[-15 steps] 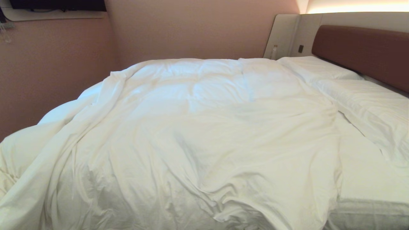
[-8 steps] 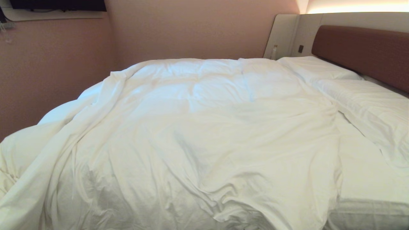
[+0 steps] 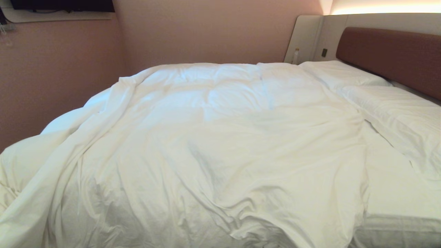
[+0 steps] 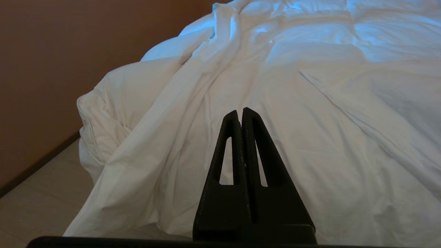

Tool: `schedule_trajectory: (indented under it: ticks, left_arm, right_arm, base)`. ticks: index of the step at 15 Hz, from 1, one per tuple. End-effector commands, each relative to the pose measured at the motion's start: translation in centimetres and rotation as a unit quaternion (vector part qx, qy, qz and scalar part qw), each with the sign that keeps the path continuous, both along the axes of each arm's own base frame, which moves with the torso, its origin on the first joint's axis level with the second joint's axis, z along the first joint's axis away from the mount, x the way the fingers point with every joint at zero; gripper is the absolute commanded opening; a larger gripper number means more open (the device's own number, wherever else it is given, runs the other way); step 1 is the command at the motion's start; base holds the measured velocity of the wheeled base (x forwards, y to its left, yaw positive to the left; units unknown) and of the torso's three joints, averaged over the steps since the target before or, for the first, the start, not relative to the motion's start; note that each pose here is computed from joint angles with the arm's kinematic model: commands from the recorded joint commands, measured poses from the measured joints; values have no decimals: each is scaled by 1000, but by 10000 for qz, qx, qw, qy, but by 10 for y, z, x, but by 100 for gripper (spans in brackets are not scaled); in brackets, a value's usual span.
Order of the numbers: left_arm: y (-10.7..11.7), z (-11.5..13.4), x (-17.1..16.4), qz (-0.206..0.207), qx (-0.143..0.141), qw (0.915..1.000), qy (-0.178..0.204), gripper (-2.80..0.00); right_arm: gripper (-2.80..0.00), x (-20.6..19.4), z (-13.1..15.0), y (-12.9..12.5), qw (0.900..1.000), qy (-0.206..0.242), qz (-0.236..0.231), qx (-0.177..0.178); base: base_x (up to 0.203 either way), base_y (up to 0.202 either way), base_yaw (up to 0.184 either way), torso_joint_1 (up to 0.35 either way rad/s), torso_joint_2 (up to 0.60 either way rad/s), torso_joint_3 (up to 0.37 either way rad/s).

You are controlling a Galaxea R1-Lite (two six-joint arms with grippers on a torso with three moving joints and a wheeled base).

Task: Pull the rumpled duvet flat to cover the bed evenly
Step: Flatten the corners of the folded blanket

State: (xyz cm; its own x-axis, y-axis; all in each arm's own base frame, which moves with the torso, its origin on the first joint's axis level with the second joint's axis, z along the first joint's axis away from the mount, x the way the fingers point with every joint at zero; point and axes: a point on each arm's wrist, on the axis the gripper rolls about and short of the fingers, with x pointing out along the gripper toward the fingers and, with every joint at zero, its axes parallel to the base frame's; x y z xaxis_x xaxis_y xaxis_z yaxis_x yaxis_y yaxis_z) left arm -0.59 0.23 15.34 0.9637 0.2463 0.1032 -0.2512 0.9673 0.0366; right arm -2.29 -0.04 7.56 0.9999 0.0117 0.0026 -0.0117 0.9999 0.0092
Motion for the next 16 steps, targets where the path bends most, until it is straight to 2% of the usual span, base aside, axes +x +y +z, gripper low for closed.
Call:
schedule_trajectory:
  ticks: [1,3,6,9,11,13,16]
  left_arm:
    - [0,-5,2,-39,-1,10000,83,-280]
    - [1,-9,1,-461,34,9989,60,-280]
    - [1,-29,-7,-644,214,9977,-24,-280]
    - [0,-46,-18,-843,340,9955,-276,-280]
    - [-1,-59,-21,-1078,346,9936,-51,-280]
    - [-1,-69,-17,-1089,300,9935,151,-280]
    - [-1,-70,-17,-1140,287,9929,175,-280]
  right_arm:
    - [-280,0,0,0,10000,5,3,0]
    - [-280,0,0,0,10000,5,3,0]
    - [-280,0,0,0,10000,5,3,0]
    - [-280,0,0,0,10000,5,3,0]
    - [-280,0,0,0,10000,5,3,0]
    - [-280,0,0,0,10000,5,3,0]
    - [-280,0,0,0,10000,5,3,0]
  base:
    - [0,0,0,0,0,0]
    - [0,0,0,0,0,0]
    - [0,0,0,0,0,0]
    - [0,0,0,0,0,0]
    - [0,0,0,0,0,0]
    - [0,0,0,0,0,0]
    - [0,0,0,0,0,0]
